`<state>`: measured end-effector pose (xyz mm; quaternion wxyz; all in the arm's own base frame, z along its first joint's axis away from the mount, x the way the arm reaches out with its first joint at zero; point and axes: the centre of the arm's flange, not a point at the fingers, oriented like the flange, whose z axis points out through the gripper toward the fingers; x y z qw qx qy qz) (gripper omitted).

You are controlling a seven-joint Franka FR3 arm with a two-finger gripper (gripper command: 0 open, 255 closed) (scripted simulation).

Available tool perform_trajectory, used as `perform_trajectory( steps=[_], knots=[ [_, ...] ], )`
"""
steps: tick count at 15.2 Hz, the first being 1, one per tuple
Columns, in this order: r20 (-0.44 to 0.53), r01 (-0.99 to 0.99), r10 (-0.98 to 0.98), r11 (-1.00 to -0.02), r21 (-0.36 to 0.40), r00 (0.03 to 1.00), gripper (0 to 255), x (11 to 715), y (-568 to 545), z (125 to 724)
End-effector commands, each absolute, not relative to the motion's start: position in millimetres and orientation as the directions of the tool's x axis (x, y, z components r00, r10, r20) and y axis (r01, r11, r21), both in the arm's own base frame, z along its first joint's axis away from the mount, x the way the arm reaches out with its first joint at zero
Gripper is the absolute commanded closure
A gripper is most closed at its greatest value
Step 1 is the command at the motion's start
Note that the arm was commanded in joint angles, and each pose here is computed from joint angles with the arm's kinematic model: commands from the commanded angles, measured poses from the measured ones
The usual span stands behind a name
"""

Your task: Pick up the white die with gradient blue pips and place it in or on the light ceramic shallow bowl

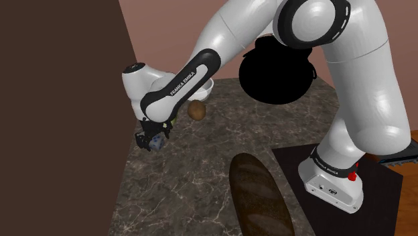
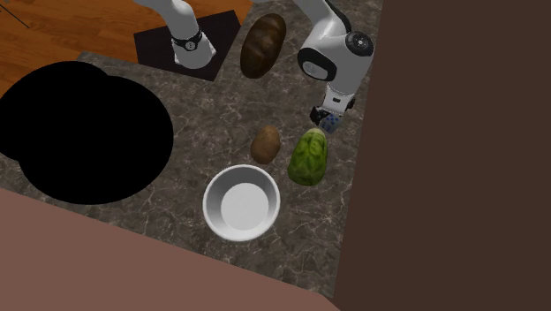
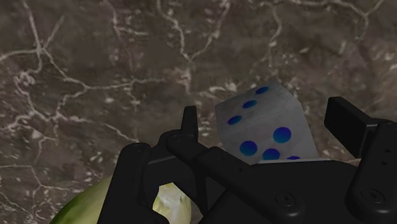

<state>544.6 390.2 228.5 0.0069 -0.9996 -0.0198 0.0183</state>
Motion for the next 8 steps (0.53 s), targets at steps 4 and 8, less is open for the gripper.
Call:
perform_trajectory(
  steps=[4, 8],
  knots=[
    [-0.036, 0.039, 0.04, -0.999, -0.015, 0.999, 0, 544.6, 390.2, 228.1],
    [-0.036, 0.039, 0.04, -0.999, -0.015, 0.999, 255, 544.5, 390.3, 228.4]
  ],
)
